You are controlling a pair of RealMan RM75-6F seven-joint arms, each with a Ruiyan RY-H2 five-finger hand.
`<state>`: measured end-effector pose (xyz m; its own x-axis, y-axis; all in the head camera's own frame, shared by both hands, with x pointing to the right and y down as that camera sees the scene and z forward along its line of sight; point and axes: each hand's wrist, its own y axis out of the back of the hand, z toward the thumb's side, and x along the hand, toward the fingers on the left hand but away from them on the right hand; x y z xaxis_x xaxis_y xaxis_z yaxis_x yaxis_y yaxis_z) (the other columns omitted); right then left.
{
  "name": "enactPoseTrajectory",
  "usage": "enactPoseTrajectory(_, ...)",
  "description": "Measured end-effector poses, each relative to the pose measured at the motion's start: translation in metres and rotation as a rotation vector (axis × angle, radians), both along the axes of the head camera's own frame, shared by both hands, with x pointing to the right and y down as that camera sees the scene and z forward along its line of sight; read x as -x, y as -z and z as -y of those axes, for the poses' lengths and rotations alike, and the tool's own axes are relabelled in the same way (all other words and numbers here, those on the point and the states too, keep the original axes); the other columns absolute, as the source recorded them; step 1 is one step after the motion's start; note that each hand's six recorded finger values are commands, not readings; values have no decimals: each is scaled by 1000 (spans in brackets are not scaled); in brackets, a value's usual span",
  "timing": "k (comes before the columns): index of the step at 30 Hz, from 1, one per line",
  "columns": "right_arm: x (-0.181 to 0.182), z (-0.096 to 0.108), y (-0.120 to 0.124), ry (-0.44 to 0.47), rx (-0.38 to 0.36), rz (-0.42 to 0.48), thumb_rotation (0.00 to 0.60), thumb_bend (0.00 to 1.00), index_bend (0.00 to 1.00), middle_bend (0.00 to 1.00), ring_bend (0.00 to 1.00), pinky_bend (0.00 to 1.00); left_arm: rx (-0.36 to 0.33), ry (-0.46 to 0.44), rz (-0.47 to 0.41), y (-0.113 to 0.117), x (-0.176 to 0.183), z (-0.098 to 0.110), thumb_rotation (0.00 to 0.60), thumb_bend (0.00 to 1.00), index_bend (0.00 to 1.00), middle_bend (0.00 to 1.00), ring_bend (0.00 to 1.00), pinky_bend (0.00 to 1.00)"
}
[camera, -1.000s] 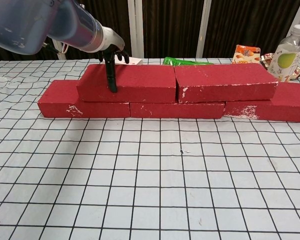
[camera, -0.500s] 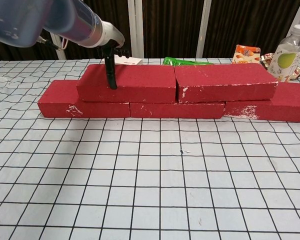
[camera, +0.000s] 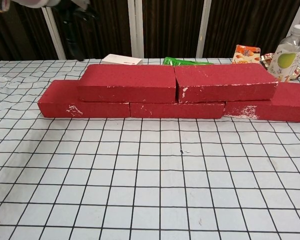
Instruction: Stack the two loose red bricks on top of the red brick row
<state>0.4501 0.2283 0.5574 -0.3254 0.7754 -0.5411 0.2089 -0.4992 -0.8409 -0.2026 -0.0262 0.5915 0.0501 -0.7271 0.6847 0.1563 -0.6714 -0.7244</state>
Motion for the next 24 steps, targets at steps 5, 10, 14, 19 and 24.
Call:
enactPoseTrajectory(5,2,0,-1,6,2,4,600,153,56,0,0,0,-10,57,37,1,58,-6,600,0,109,137,0,182)
enactPoseTrajectory(10,5,0,-2,11,3,5,600,154,56,0,0,0,13,53,56,-11,79,-12,600,0,135,166,1,187)
enactPoseTrajectory(14,6,-1,-3,13,7,5,600,154,56,0,0,0,35,47,57,-24,85,-15,600,0,164,196,8,204)
enactPoseTrajectory(19,6,-1,-4,14,9,4,600,154,55,0,0,0,58,36,57,-42,82,-20,600,0,174,196,8,204)
enactPoseTrajectory(24,4,0,-4,10,9,4,600,154,56,0,0,0,65,23,54,-55,73,-22,600,0,172,198,8,204)
